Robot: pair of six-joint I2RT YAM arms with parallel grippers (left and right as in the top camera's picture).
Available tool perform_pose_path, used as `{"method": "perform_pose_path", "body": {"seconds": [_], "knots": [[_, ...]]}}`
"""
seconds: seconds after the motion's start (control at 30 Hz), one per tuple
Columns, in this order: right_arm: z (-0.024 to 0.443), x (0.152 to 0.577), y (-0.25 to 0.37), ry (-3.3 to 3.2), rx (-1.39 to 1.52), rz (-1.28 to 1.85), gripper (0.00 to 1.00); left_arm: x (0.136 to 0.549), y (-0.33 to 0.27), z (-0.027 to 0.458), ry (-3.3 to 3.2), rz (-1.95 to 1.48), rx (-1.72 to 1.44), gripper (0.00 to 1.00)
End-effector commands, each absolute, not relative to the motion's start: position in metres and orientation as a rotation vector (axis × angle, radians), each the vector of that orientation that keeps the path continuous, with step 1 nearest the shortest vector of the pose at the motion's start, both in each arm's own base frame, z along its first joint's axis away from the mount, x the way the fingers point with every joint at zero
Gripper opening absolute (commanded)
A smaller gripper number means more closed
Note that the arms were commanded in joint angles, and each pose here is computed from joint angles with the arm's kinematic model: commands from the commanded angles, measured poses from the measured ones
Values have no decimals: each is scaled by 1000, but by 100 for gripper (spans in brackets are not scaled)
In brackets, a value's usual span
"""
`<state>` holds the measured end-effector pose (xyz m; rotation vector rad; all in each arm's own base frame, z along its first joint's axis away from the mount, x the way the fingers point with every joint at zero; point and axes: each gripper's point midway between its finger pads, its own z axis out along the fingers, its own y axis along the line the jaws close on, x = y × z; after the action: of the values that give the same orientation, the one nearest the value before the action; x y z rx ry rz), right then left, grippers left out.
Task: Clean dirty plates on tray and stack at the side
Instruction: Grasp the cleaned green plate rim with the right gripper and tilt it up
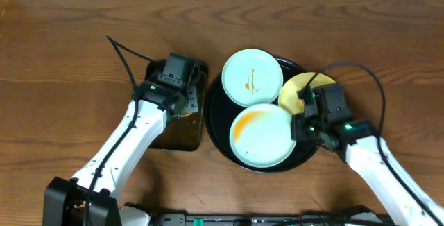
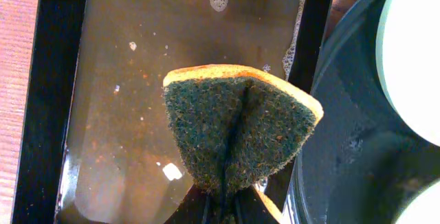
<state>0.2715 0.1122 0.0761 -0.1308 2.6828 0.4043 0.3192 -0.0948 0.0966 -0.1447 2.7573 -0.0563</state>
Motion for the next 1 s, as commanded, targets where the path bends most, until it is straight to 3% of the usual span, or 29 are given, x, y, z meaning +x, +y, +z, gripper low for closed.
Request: {"method": "perform_pose_path", "body": {"seconds": [0.0, 0.33, 0.67, 0.73, 0.77, 0.8, 0.97], "knots": [[100, 281, 91, 2588, -170, 201, 1, 318, -91, 91, 2770, -30, -147, 8], [123, 294, 67, 2465, -239, -49, 1, 318, -91, 91, 2770, -30, -147, 8], [165, 293, 110, 2274, -463, -260, 1, 318, -91, 91, 2769, -31, -147, 8], [159, 287, 114, 2320, -372, -184, 1, 318, -91, 91, 2769, -31, -147, 8], [154, 284, 117, 2353, -347, -132, 6, 318, -91, 91, 2769, -31, -147, 8], [146, 277, 118, 2412, -316, -61, 23, 318, -91, 91, 2769, -31, -147, 8], [126, 265, 94, 2587, -73, 83, 36, 318, -91, 91, 2769, -31, -147, 8]]}}
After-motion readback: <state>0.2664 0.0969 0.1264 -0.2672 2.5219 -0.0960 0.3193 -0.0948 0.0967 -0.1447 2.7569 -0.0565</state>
